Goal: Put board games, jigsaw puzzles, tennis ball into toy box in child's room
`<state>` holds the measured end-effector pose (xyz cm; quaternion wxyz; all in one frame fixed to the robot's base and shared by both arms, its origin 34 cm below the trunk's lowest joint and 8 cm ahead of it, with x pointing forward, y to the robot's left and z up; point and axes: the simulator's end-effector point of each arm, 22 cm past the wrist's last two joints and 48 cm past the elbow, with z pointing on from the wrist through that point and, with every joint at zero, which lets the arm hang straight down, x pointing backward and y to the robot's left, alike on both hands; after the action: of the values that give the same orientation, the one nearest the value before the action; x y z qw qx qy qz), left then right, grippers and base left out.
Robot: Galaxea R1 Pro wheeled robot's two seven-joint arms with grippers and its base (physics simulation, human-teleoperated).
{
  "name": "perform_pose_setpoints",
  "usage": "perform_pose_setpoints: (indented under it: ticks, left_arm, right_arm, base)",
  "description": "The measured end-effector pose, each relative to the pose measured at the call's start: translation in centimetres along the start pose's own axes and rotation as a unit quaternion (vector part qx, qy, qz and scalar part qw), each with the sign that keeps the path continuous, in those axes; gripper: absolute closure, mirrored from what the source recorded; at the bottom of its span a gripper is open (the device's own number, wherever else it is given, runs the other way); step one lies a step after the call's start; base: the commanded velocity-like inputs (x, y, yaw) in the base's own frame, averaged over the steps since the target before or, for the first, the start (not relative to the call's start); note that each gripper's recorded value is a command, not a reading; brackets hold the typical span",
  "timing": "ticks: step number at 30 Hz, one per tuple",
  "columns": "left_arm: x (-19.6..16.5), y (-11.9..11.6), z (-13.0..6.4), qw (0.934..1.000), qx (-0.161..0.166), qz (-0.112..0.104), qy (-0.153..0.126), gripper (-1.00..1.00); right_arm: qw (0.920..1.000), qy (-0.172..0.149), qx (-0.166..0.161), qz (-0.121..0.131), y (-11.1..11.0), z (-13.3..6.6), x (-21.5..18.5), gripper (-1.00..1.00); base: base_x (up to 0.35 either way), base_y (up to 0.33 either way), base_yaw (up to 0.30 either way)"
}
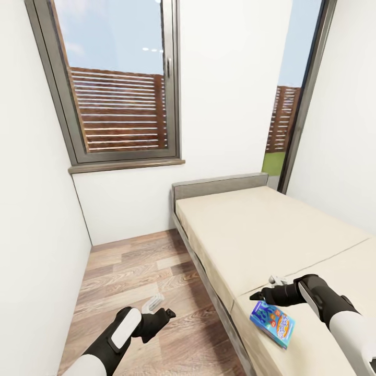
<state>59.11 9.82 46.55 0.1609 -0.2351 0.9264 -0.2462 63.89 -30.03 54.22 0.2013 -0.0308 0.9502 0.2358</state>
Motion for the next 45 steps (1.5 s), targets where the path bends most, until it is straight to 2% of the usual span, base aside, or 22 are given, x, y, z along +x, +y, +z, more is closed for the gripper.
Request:
perform_pose_setpoints:
  ticks: [24, 29, 31, 33, 34, 36, 38, 39, 41, 42, 44, 45]
  left_arm:
    - [0.0, 0.0, 0.0, 1.0000, 0.000, 0.000, 0.000, -1.00]
    - [0.0, -0.1, 0.1, 1.0000, 0.004, -0.003, -0.003, -1.00]
    - [-0.1, -0.7, 0.2, 0.9998, 0.020, -0.005, -0.007, -1.00]
    - [-0.4, -1.3, 0.2, 0.9992, 0.038, -0.008, -0.014, -1.00]
    - [-0.8, -1.6, 0.2, 0.9986, 0.046, -0.010, -0.025, -1.00]
    - [-1.3, -1.8, 0.2, 0.9978, 0.051, -0.011, -0.041, -1.00]
    - [-2.4, -1.7, 0.1, 0.9965, 0.051, -0.003, -0.066, -1.00]
    - [-2.9, -1.9, 0.0, 0.9954, 0.053, 0.005, -0.079, -1.00]
    - [-3.2, -2.5, -0.1, 0.9939, 0.064, 0.013, -0.089, -1.00]
    - [-3.2, -3.2, -0.1, 0.9920, 0.082, 0.016, -0.095, -1.00]
    - [-2.9, -3.7, 0.0, 0.9902, 0.100, 0.016, -0.097, -1.00]
    - [-2.6, -3.9, 0.2, 0.9886, 0.115, 0.012, -0.096, -1.00]
  right_arm:
    - [1.0000, 0.008, -0.005, 0.002, 0.4, 0.7, 0.9, -1.00]
    - [1.0000, -0.004, -0.002, -0.001, 0.3, 0.4, 0.2, -1.00]
    - [0.9994, -0.029, 0.001, -0.017, 0.2, -0.5, -1.7, -1.00]
    - [0.9971, -0.062, 0.006, -0.044, 0.2, -1.7, -4.1, -1.00]
    - [0.9943, -0.086, 0.010, -0.062, 0.4, -2.8, -5.8, -1.00]
    - [0.9905, -0.111, 0.015, -0.080, 0.4, -4.3, -7.7, -1.00]
    - [0.9826, -0.157, 0.022, -0.098, 0.6, -7.0, -10.7, -1.00]
    - [0.9760, -0.189, 0.024, -0.106, 1.0, -9.0, -12.6, -1.00]
    - [0.9685, -0.219, 0.027, -0.115, 1.3, -11.0, -14.4, -1.00]
    - [0.9620, -0.242, 0.030, -0.123, 1.8, -12.7, -15.7, -1.00]
    - [0.9561, -0.260, 0.034, -0.131, 2.2, -14.2, -16.7, -1.00]
    - [0.9509, -0.276, 0.038, -0.135, 2.4, -15.7, -17.6, -1.00]
  base:
    - [0.000, 0.000, 0.003]
    - [0.000, 0.000, 0.000]
    - [0.000, 0.000, 0.000]
    - [0.000, 0.000, 0.000]
    - [0.000, 0.000, 0.000]
    - [0.000, 0.000, 0.000]
    - [0.000, 0.000, 0.000]
    - [0.000, 0.000, 0.000]
    - [0.000, 0.000, 0.000]
    - [0.000, 0.000, 0.000]
    - [0.000, 0.000, 0.000]
    - [0.000, 0.000, 0.000]
